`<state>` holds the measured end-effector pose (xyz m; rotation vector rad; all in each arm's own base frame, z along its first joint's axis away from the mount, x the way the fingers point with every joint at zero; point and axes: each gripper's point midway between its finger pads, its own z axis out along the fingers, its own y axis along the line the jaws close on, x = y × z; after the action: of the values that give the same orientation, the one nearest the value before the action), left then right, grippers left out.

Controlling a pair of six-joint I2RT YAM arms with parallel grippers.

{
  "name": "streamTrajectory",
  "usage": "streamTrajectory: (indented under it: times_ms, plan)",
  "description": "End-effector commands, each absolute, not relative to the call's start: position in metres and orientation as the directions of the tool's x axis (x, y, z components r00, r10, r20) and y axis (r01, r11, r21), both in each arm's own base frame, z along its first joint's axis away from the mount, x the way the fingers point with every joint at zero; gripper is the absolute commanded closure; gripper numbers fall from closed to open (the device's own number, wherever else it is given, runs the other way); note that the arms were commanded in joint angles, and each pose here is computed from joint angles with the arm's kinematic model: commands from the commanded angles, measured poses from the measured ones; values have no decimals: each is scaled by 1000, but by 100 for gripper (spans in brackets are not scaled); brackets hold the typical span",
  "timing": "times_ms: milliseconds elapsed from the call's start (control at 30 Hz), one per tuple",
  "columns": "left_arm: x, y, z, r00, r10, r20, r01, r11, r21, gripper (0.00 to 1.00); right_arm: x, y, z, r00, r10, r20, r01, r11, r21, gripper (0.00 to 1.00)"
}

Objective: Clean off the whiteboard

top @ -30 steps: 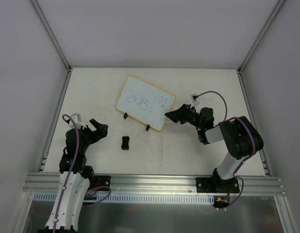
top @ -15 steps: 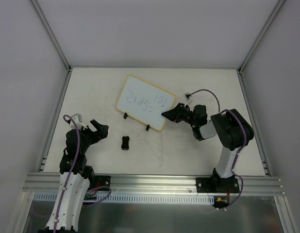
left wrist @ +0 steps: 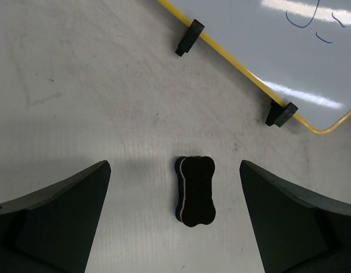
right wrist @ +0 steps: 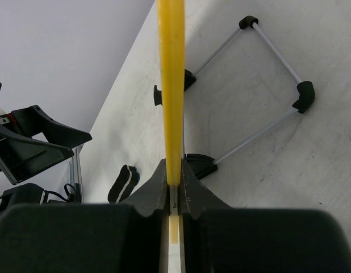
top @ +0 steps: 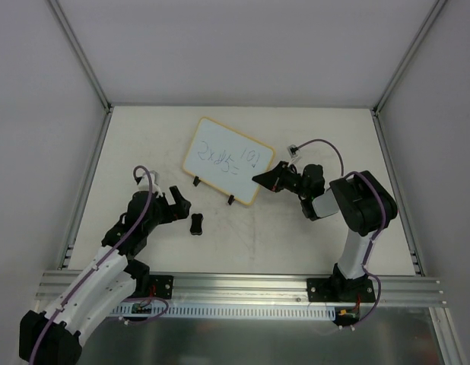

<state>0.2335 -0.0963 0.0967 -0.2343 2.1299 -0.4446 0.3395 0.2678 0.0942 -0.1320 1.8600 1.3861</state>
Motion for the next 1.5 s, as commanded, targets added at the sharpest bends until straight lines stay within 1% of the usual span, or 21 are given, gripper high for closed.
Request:
streamTrajectory:
  times_ms: [0, 267, 400, 533, 667, 733, 833, 900, 1133, 1233, 1367, 1467]
  plan:
    - [249, -93, 113, -503, -316, -805, -37, 938, -345, 1, 356, 267, 142, -505, 436, -745, -659, 362, 659, 100]
    - [253, -95, 104, -552, -240, -799, -29, 963, -268, 1, 358, 264, 139, -505, 437, -745, -652, 372, 660, 100]
    - [255, -101, 92, -614, -192, -765, -14, 972, -233, 1, 359, 262, 134, -507, 434, -745, -646, 381, 662, 100]
    - [255, -116, 88, -655, -136, -743, 40, 976, -214, 1, 357, 261, 132, -491, 426, -760, -654, 396, 645, 100]
    - [243, -136, 98, -679, -109, -726, 108, 963, -245, 1, 361, 256, 130, -489, 431, -759, -645, 407, 646, 100]
    - [238, -142, 101, -693, -114, -712, 115, 957, -265, 1, 360, 256, 129, -488, 428, -760, -646, 408, 645, 100]
    - [230, -150, 98, -718, -81, -691, 133, 959, -251, 1, 361, 255, 127, -486, 426, -763, -645, 415, 642, 100]
    - [230, -150, 96, -725, -64, -686, 128, 966, -225, 2, 361, 256, 124, -489, 424, -763, -641, 419, 643, 100]
    - [225, -155, 70, -803, -12, -596, 100, 983, -155, 3, 364, 253, 118, -495, 431, -755, -623, 430, 654, 100]
    - [221, -155, 60, -829, -12, -560, 80, 987, -140, 6, 367, 252, 120, -500, 440, -746, -617, 424, 663, 100]
    - [220, -157, 55, -842, -7, -540, 76, 989, -130, 8, 370, 256, 121, -534, 454, -713, -601, 389, 698, 100]
    - [218, -159, 54, -846, -3, -532, 78, 988, -130, 9, 372, 254, 120, -530, 466, -708, -588, 400, 703, 100]
